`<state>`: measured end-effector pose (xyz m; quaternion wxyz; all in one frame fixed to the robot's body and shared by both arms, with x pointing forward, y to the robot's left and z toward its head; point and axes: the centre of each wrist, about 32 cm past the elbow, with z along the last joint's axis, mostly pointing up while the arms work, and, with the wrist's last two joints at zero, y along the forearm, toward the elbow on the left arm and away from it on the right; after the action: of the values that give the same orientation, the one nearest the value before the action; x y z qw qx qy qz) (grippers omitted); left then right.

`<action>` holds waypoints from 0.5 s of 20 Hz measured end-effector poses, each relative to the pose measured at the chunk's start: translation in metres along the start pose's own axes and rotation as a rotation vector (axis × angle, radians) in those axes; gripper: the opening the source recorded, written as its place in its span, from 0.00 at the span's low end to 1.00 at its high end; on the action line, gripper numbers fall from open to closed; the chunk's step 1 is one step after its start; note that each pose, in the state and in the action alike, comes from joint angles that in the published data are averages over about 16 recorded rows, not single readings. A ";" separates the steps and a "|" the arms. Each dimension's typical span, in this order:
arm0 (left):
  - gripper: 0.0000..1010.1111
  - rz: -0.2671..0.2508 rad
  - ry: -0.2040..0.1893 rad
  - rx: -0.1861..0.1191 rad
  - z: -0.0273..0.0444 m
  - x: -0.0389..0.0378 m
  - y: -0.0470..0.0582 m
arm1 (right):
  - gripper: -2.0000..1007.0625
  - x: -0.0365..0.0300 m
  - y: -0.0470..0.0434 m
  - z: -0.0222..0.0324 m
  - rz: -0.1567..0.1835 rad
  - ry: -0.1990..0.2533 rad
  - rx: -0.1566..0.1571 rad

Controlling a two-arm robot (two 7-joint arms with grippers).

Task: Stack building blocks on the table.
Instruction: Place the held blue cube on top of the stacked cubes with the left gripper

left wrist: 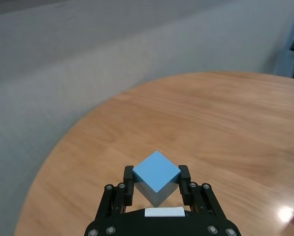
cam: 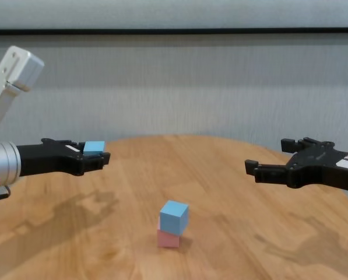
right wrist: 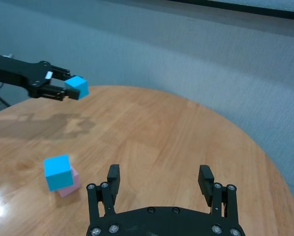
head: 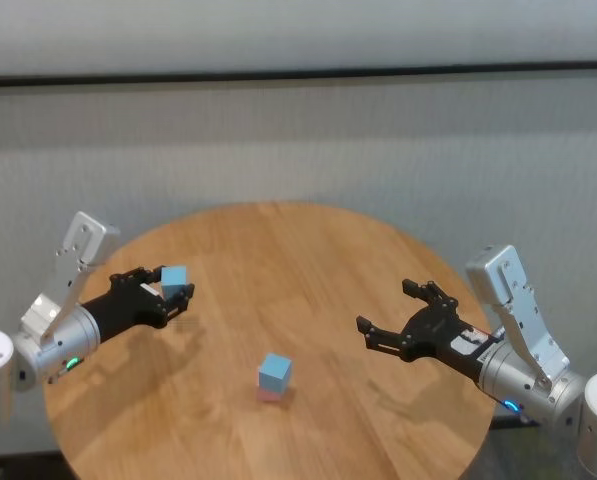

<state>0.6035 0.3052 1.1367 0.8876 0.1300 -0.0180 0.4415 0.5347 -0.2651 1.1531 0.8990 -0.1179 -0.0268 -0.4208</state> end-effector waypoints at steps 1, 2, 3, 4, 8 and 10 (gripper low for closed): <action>0.56 -0.013 -0.006 -0.003 0.0017 -0.0012 0.002 | 0.99 0.0000 0.0000 0.0000 0.000 0.000 0.000; 0.56 -0.027 -0.011 -0.007 0.0033 -0.0026 0.004 | 0.99 0.0000 0.0000 0.0000 0.000 0.000 0.000; 0.56 -0.040 -0.014 -0.011 0.0044 -0.0040 0.005 | 0.99 0.0000 0.0000 0.0000 0.000 0.000 0.000; 0.56 -0.054 -0.017 -0.015 0.0055 -0.0055 0.007 | 0.99 0.0000 0.0000 0.0000 0.000 0.000 0.000; 0.56 -0.108 -0.024 -0.032 0.0080 -0.0115 0.012 | 0.99 0.0000 0.0000 0.0000 0.000 0.000 0.000; 0.56 -0.134 -0.026 -0.040 0.0089 -0.0140 0.014 | 0.99 0.0000 0.0000 0.0000 0.000 0.000 0.000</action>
<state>0.5849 0.3000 1.1462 0.9173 0.1189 -0.0295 0.3790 0.5347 -0.2651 1.1531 0.8991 -0.1179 -0.0268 -0.4208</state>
